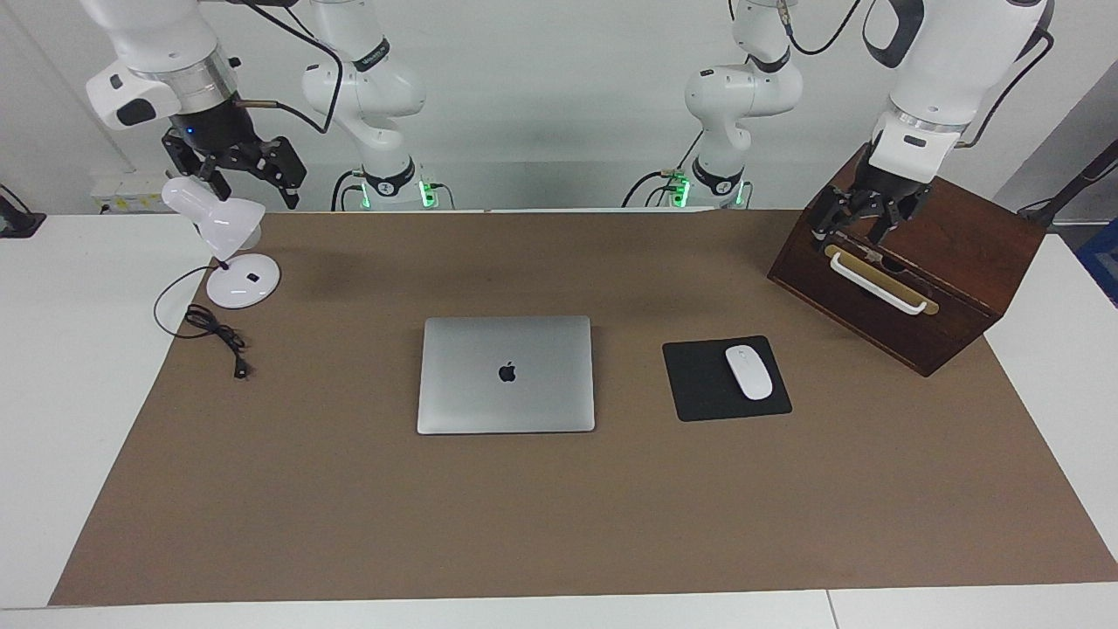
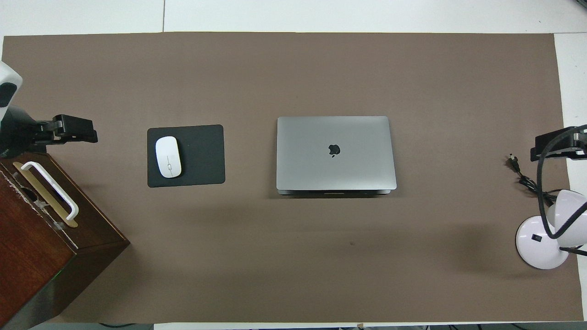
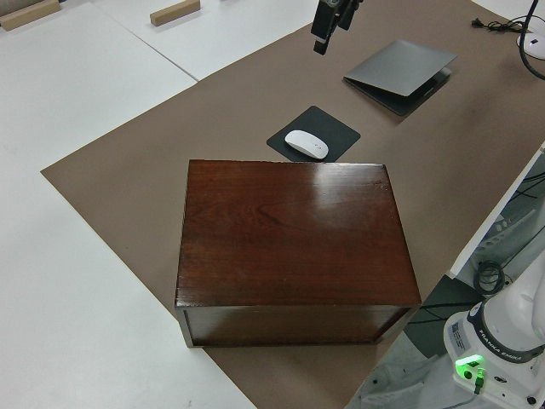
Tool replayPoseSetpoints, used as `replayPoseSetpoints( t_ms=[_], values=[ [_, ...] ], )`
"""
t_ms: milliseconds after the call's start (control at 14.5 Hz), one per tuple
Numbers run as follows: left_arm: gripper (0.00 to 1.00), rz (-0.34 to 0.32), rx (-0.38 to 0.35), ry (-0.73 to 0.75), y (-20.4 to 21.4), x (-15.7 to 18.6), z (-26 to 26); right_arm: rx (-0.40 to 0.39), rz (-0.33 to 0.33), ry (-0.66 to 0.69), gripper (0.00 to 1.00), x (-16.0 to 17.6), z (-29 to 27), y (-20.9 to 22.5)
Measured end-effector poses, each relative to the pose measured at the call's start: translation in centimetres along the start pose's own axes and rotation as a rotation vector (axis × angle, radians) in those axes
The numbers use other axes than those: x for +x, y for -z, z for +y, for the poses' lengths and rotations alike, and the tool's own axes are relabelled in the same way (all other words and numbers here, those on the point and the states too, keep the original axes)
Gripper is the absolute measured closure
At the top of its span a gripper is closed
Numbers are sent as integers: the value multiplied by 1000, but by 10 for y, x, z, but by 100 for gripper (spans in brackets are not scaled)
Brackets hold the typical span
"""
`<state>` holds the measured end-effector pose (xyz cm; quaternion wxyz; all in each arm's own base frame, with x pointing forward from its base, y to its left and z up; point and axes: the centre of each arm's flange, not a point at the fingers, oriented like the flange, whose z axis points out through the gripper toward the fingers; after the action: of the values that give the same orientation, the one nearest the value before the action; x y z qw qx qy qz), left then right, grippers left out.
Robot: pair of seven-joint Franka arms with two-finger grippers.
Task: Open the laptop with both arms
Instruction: 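Move the left gripper over the mouse pad while the right gripper approaches the laptop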
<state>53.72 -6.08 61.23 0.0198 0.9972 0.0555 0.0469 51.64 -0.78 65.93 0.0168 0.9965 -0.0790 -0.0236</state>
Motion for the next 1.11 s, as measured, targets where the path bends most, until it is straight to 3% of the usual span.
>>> replayPoseSetpoints(
  t_ms=[553, 692, 1107],
  values=[
    [0, 65, -13, -45, -60, -13, 23, 0, 2, 2, 0, 1, 1, -2],
    [0, 60, -13, -61, -66, -21, 30, 11, 36, 1, 0, 4, 1, -8],
    [0, 33, -12, -162, -91, -56, 72, 182, 169, -29, 0, 26, -6, -51]
  ],
)
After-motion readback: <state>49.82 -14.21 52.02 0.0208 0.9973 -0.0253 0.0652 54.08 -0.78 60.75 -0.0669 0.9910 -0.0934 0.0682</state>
